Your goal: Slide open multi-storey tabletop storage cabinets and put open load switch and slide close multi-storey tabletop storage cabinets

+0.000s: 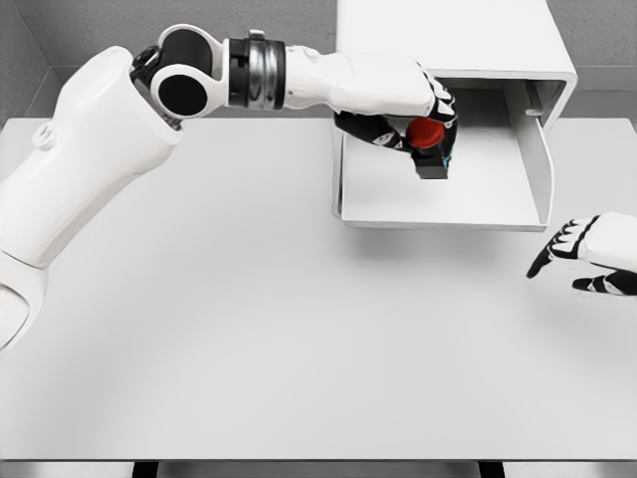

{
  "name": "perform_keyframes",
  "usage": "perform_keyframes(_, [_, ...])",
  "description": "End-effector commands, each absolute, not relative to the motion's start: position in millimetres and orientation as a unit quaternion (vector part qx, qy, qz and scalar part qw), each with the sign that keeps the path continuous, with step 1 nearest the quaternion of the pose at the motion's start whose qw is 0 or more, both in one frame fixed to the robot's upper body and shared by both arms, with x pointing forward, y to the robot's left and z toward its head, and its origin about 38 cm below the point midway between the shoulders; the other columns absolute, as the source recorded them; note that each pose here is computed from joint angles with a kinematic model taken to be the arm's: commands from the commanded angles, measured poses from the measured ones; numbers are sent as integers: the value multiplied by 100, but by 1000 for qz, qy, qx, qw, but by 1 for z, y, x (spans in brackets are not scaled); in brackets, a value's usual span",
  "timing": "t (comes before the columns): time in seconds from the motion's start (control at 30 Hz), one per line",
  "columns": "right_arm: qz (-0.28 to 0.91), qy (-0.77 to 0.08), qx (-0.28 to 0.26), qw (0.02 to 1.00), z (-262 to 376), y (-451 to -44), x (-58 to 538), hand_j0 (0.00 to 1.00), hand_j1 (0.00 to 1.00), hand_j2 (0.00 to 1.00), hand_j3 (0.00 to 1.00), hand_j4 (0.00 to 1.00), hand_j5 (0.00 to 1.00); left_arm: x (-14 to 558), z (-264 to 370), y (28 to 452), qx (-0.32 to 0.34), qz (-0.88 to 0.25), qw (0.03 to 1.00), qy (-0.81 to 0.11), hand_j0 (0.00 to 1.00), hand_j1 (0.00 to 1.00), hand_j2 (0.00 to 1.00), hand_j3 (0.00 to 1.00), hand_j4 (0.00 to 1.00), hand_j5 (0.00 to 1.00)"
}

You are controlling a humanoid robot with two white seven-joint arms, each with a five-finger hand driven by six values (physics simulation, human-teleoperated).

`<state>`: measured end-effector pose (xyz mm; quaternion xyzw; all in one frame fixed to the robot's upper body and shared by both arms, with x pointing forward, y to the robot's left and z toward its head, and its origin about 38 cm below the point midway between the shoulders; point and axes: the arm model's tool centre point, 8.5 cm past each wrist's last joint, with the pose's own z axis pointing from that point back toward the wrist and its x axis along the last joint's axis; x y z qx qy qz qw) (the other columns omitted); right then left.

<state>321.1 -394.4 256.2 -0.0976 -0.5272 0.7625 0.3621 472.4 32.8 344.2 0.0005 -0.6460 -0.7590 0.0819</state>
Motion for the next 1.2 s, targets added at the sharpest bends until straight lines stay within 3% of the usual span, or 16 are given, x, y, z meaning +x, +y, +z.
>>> perform_keyframes(0.0, [759, -532, -95, 364, 257, -394, 321, 69, 69, 69, 69, 69, 69, 473, 345, 32, -1, -757, 84, -648, 72, 72, 72, 72, 72, 72])
perform_keyframes(0.23, [760, -529, -91, 367, 254, -394, 320, 69, 69, 69, 69, 69, 69, 473, 345, 32, -1, -757, 84, -648, 94, 94, 94, 94, 94, 94])
perform_keyframes(0.5, [761, -527, -90, 368, 253, -395, 319, 69, 69, 69, 69, 69, 69, 466, 341, 6, 20, -774, 53, -631, 94, 94, 94, 94, 94, 94])
perform_keyframes(0.97, [761, -525, -87, 371, 250, -395, 318, 71, 71, 71, 71, 71, 71, 461, 360, 1, 19, -766, 36, -641, 99, 99, 99, 99, 99, 99])
perform_keyframes(1.07, [761, -526, -88, 370, 251, -395, 318, 71, 71, 71, 71, 71, 71, 450, 381, 27, -9, -743, 34, -669, 100, 100, 100, 100, 100, 100])
perform_keyframes(1.17, [761, -527, -91, 368, 253, -395, 320, 71, 71, 71, 71, 71, 71, 409, 401, 104, -6, -742, 12, -670, 100, 100, 100, 100, 100, 100])
